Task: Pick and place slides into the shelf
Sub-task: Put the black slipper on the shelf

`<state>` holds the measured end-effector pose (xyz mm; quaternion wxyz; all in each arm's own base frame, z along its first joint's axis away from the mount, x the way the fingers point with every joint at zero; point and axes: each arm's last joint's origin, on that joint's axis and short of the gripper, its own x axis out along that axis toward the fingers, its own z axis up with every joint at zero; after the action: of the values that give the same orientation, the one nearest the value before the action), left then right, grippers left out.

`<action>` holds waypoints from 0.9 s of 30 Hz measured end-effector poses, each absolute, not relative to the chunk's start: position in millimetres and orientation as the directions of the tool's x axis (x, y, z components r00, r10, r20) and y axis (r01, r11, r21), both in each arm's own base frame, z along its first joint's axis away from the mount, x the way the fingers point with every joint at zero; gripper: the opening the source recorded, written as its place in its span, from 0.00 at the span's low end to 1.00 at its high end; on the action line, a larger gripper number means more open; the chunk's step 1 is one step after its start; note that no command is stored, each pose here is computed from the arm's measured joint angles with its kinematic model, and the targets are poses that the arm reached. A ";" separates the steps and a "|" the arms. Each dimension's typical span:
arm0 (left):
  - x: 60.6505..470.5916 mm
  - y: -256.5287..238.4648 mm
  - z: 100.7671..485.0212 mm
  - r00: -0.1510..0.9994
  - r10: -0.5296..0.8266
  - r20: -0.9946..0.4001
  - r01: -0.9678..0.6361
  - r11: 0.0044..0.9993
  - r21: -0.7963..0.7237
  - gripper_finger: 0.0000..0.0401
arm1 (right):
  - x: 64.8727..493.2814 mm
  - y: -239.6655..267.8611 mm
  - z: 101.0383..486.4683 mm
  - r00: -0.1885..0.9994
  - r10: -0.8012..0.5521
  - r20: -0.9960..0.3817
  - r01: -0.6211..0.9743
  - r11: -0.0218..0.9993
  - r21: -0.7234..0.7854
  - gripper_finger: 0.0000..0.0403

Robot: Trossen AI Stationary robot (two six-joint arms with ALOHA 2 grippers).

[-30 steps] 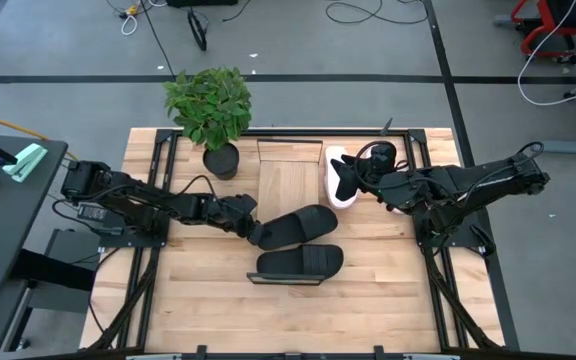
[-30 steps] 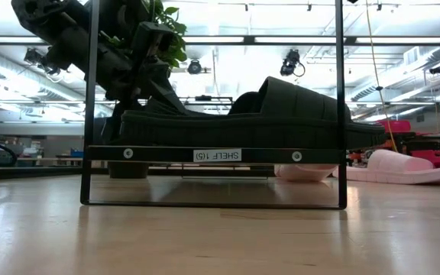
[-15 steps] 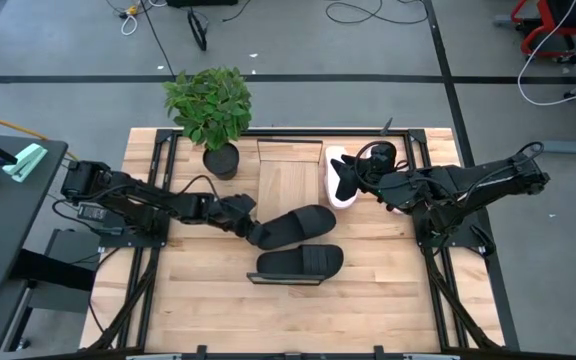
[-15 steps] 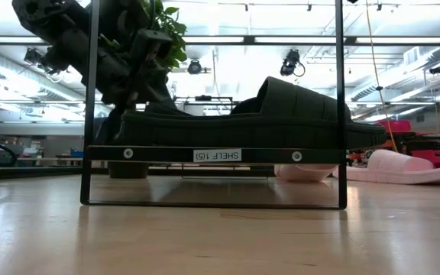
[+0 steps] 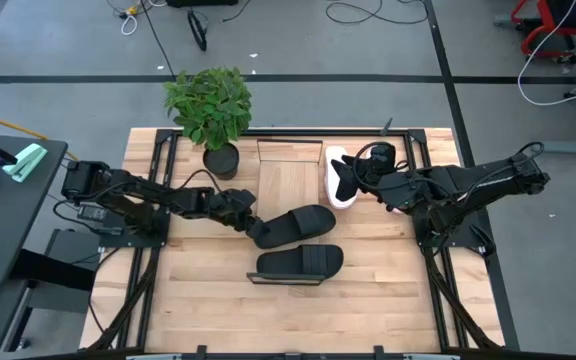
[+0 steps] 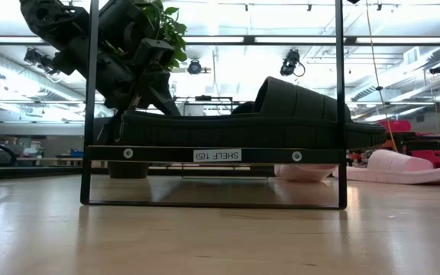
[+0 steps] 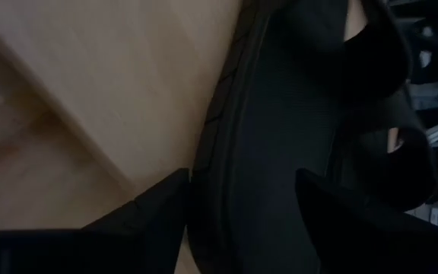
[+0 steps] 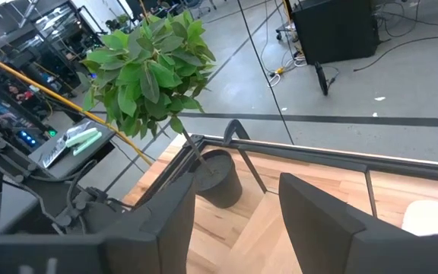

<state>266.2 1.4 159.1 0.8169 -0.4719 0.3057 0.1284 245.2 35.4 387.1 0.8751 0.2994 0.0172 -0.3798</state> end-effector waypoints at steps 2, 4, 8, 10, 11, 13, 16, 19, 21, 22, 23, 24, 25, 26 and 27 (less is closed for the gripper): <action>264.6 2.3 157.2 0.764 -0.088 -0.640 -0.510 0.526 -0.681 0.62 | 244.6 35.3 385.9 0.707 -0.655 -0.266 0.681 0.528 0.508 0.49; 263.6 2.5 156.6 0.756 -0.093 -0.648 -0.513 0.531 -0.675 0.63 | 243.9 35.1 384.4 0.702 -0.656 -0.276 0.687 0.523 0.504 0.49; 263.4 2.5 156.4 0.753 -0.094 -0.651 -0.511 0.540 -0.669 0.62 | 243.6 35.1 384.0 0.700 -0.657 -0.279 0.690 0.524 0.499 0.49; 263.4 2.4 156.4 0.753 -0.099 -0.650 -0.508 0.541 -0.671 0.62 | 243.6 35.1 383.9 0.700 -0.657 -0.280 0.691 0.524 0.499 0.49; 263.4 2.2 156.5 0.753 -0.104 -0.650 -0.506 0.540 -0.672 0.63 | 243.5 35.0 383.7 0.699 -0.657 -0.282 0.692 0.523 0.498 0.49; 263.4 2.1 156.5 0.752 -0.115 -0.649 -0.500 0.542 -0.676 0.63 | 242.5 34.8 381.7 0.694 -0.657 -0.296 0.700 0.516 0.494 0.49; 262.6 1.3 158.9 0.755 -0.136 -0.641 -0.484 0.545 -0.685 0.63 | 240.1 32.8 376.5 0.679 -0.650 -0.340 0.718 0.490 0.495 0.49; 261.6 2.1 162.5 0.761 -0.145 -0.633 -0.473 0.544 -0.693 0.63 | 238.3 29.2 371.9 0.666 -0.638 -0.387 0.733 0.461 0.500 0.49; 261.7 3.2 167.6 0.780 -0.147 -0.609 -0.451 0.542 -0.709 0.63 | 237.9 26.2 370.1 0.661 -0.628 -0.411 0.738 0.445 0.507 0.49; 260.8 3.7 169.6 0.782 -0.145 -0.606 -0.449 0.544 -0.709 0.63 | 237.8 24.7 369.4 0.658 -0.625 -0.420 0.741 0.440 0.506 0.49; 259.4 4.9 171.0 0.781 -0.141 -0.608 -0.449 0.549 -0.705 0.63 | 237.9 23.5 369.1 0.657 -0.622 -0.426 0.743 0.438 0.506 0.49; 258.5 5.7 173.2 0.786 -0.139 -0.603 -0.444 0.552 -0.706 0.63 | 238.1 22.0 369.0 0.656 -0.622 -0.429 0.744 0.435 0.507 0.49; 257.6 7.3 175.0 0.789 -0.134 -0.599 -0.441 0.555 -0.706 0.62 | 238.2 20.5 368.6 0.654 -0.619 -0.435 0.746 0.433 0.505 0.49; 256.8 9.3 176.3 0.792 -0.129 -0.597 -0.439 0.560 -0.703 0.62 | 238.3 19.0 368.2 0.652 -0.616 -0.442 0.749 0.430 0.504 0.49; 255.0 10.9 176.8 0.786 -0.124 -0.606 -0.447 0.562 -0.696 0.62 | 238.6 17.1 368.0 0.652 -0.612 -0.448 0.749 0.427 0.507 0.49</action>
<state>255.0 10.9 176.8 0.8267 -0.4578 0.3121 0.0977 238.6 17.1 368.0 0.8390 0.3496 0.0979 -0.4053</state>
